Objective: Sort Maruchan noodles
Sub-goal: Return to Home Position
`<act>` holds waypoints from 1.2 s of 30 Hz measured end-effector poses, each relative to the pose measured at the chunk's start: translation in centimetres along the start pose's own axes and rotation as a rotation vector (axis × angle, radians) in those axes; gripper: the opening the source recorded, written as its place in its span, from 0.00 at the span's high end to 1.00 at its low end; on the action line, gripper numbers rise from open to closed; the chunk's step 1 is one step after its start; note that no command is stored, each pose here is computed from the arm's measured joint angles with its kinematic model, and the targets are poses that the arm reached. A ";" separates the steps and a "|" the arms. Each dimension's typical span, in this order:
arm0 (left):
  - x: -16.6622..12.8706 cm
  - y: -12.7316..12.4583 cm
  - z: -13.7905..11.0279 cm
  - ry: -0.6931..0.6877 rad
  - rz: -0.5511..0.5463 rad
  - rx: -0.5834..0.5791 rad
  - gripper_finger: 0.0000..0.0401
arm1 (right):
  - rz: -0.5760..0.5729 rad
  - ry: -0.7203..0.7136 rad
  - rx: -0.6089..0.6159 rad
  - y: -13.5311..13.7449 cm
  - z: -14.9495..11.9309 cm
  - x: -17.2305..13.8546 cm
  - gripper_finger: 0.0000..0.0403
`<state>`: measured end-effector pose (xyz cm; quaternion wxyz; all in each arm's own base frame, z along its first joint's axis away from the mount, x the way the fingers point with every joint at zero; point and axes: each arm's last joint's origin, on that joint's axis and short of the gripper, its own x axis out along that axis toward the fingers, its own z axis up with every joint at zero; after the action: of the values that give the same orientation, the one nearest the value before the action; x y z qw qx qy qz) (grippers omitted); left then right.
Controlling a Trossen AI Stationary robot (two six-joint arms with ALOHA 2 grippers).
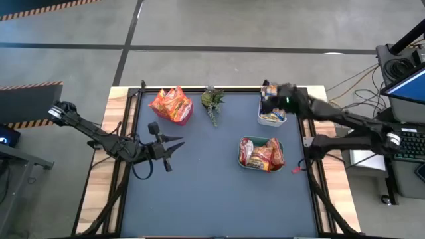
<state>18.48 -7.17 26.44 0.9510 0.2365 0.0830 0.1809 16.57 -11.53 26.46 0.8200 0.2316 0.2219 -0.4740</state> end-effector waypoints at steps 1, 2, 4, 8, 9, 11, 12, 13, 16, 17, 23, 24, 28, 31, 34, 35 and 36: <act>0.0 0.0 0.0 0.000 0.000 -0.013 0.82 | 0.065 -0.020 -0.019 0.8 -1.0 -0.5 0.98; 0.0 0.0 0.0 0.001 0.000 -0.022 0.82 | 0.143 -0.047 -0.039 1.5 -2.2 -1.0 0.98; 0.0 0.0 0.0 0.003 -0.003 -0.042 0.82 | 0.318 -0.108 -0.103 3.0 -4.6 -1.9 0.98; -0.2 -0.3 -0.9 0.063 -0.055 -0.060 0.82 | 0.603 -0.231 -0.348 4.6 -9.6 -3.9 0.98; -0.4 -0.4 -1.3 0.095 -0.067 -0.061 0.82 | 0.648 -0.252 -0.402 4.6 -10.6 -4.2 0.98; -0.8 -0.1 -1.8 0.138 -0.076 -0.095 0.82 | 0.665 -0.299 -0.506 4.4 -11.9 -4.9 0.98; -1.0 0.2 -1.9 0.149 -0.076 -0.123 0.82 | 0.662 -0.320 -0.551 4.2 -12.3 -5.1 0.98; -1.3 0.5 -2.0 0.153 -0.074 -0.149 0.82 | 0.677 -0.326 -0.570 4.0 -12.8 -5.4 0.98; -2.0 1.4 -2.0 0.132 -0.067 -0.202 0.82 | 0.736 -0.321 -0.540 3.6 -13.6 -5.8 0.98; -2.3 1.7 -2.1 0.122 -0.065 -0.208 0.82 | 0.746 -0.336 -0.539 3.5 -13.7 -5.9 0.98; -4.1 3.4 -3.9 0.049 -0.047 -0.285 0.84 | 0.793 -0.477 -0.554 2.4 -13.9 -6.3 0.98; -4.4 3.6 -4.3 0.030 -0.042 -0.307 0.85 | 0.811 -0.490 -0.557 2.2 -13.9 -6.3 0.98; -5.3 4.3 -5.6 -0.046 -0.023 -0.391 0.89 | 0.857 -0.543 -0.538 1.3 -14.1 -6.6 0.98; -5.8 4.5 -6.7 -0.113 -0.002 -0.448 0.90 | 0.869 -0.593 -0.510 0.7 -14.0 -6.9 0.98; -6.1 4.4 -7.8 -0.170 0.016 -0.479 0.90 | 0.874 -0.650 -0.495 0.1 -13.8 -7.2 0.98; -6.2 4.3 -8.1 -0.183 0.021 -0.482 0.90 | 0.871 -0.667 -0.497 0.0 -13.8 -7.2 0.98; -6.2 4.3 -8.4 -0.191 0.024 -0.485 0.90 | 0.867 -0.685 -0.500 -0.2 -13.7 -7.3 0.98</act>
<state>9.38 -2.50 21.62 0.9813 0.0188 -0.0559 0.1835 11.10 1.39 19.77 0.9928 -0.0645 -0.0648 -0.0778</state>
